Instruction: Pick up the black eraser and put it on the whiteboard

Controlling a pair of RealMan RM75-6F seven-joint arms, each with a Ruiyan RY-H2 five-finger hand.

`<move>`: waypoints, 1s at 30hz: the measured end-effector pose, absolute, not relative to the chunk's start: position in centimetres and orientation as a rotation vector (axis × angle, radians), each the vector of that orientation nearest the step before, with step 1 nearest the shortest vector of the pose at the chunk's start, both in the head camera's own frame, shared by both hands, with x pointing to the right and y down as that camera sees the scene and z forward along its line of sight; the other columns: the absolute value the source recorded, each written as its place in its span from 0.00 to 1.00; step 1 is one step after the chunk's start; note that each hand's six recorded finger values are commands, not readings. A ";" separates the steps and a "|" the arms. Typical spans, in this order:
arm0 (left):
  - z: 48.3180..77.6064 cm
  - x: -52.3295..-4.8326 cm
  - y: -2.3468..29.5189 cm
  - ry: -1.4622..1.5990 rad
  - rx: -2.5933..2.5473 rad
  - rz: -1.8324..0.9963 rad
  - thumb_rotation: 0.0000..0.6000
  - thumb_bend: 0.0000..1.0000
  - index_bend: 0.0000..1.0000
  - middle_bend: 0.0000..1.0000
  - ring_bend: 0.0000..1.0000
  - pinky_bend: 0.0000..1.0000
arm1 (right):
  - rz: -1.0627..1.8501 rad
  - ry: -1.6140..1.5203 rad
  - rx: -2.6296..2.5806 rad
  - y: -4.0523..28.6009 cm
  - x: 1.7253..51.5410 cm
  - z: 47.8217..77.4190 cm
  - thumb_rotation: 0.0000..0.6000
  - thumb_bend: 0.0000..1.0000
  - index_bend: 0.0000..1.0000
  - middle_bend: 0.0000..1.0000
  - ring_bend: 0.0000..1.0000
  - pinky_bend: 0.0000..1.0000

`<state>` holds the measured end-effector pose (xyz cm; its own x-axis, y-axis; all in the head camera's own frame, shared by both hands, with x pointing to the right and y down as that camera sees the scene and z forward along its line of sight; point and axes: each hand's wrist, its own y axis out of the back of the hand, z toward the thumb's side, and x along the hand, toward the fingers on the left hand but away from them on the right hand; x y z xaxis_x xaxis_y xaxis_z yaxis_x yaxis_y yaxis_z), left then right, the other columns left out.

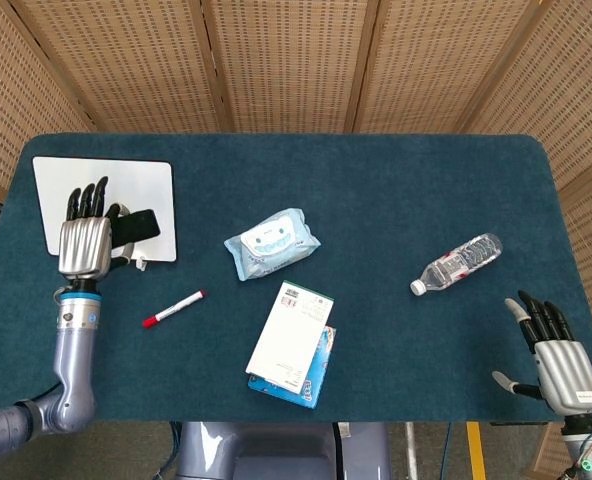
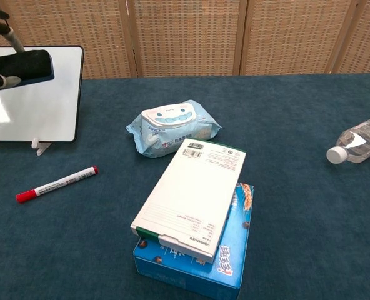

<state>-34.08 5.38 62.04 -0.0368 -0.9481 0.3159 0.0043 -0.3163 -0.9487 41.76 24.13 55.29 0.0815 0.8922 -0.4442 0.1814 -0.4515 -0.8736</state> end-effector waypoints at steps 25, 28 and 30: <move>67.0 -37.4 2.0 0.772 -1.259 -1.255 1.00 0.29 0.38 0.00 0.00 0.00 | 1.497 -1.044 -1.685 23.6 42.1 57.0 1.00 0.05 0.00 0.00 0.00 0.00; 67.5 -37.9 2.2 0.764 -1.252 -1.263 1.00 0.29 0.38 0.00 0.00 0.00 | 1.499 -1.042 -1.683 23.6 42.1 57.0 1.00 0.05 0.00 0.00 0.00 0.00; 67.7 -38.2 2.3 0.762 -1.249 -1.269 1.00 0.29 0.38 0.00 0.00 0.00 | 1.500 -1.039 -1.682 23.6 42.1 57.1 1.00 0.05 0.00 0.00 0.00 0.00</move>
<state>-38.20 2.26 67.70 0.2067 -0.9565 0.2061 0.2672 -0.1475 -0.9523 42.07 23.57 57.07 0.0324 0.8784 -0.4768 0.1373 -0.4764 -0.8684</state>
